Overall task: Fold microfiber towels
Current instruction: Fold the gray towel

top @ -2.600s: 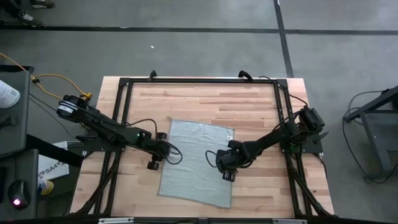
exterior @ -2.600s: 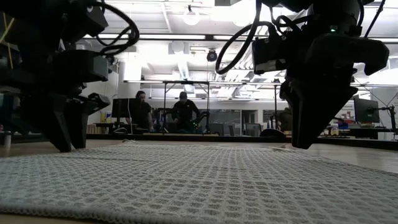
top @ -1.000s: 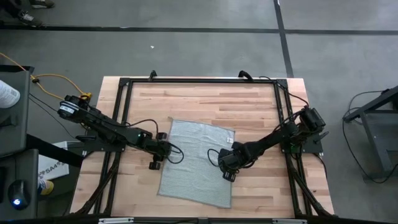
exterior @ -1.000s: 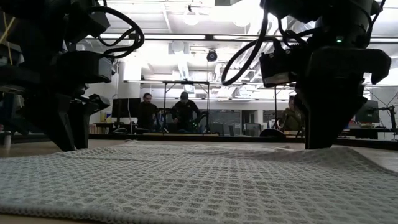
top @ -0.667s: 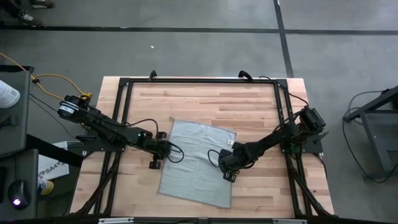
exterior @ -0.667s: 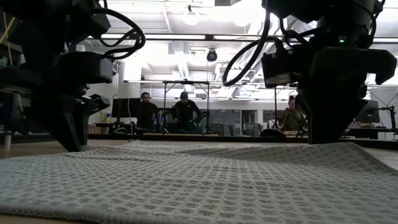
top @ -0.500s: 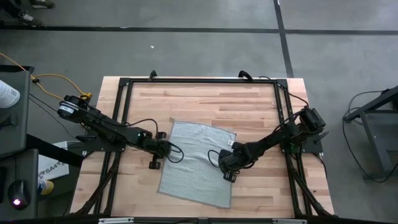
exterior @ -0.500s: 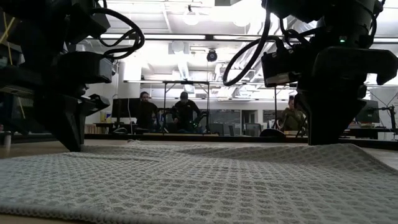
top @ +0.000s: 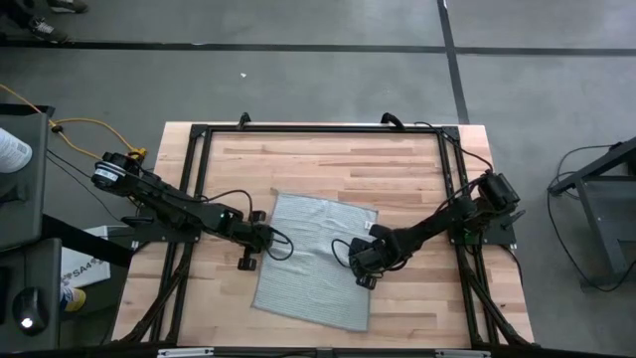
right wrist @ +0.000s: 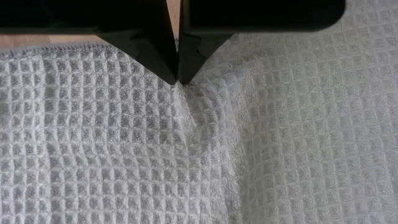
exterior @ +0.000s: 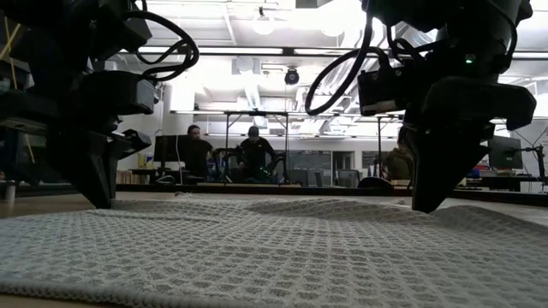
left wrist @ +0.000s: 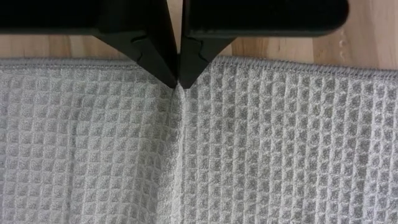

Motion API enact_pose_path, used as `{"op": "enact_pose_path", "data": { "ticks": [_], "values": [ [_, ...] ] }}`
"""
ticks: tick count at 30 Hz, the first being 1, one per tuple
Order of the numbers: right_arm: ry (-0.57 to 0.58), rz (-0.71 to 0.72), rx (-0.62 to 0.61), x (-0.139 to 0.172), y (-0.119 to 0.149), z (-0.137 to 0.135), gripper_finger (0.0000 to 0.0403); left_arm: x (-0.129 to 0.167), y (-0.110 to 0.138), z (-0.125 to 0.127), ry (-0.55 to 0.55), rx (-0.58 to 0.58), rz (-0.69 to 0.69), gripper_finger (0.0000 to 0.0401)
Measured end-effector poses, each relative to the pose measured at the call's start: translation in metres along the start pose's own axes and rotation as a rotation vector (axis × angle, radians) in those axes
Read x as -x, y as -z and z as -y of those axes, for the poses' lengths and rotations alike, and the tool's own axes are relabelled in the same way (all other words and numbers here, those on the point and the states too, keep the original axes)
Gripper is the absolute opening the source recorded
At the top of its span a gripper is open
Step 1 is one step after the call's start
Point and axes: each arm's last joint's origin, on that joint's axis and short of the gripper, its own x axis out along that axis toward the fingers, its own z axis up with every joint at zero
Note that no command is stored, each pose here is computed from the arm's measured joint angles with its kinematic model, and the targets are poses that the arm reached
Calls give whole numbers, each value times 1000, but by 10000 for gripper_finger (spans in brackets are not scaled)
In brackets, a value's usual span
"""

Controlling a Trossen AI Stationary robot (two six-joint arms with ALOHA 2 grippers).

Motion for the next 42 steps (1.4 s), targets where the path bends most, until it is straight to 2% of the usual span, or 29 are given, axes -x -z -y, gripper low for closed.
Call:
{"op": "enact_pose_path", "data": {
  "ticks": [8,18,25,34,42],
  "values": [
    [-30,-27,-4,0,1,-1,3,0,0,0,13,0,-2,15],
    [-49,-45,-7,0,0,0,3,0,0,1,26,-1,-2,93],
    [-40,-47,-16,-1,-2,3,3,1,-1,1,25,-6,3,128],
    [6,-45,-9,-1,-1,6,3,13,-15,3,20,-60,14,139],
    [71,-20,11,-1,-2,11,3,13,-13,2,8,-54,-10,139]
  ]
}}
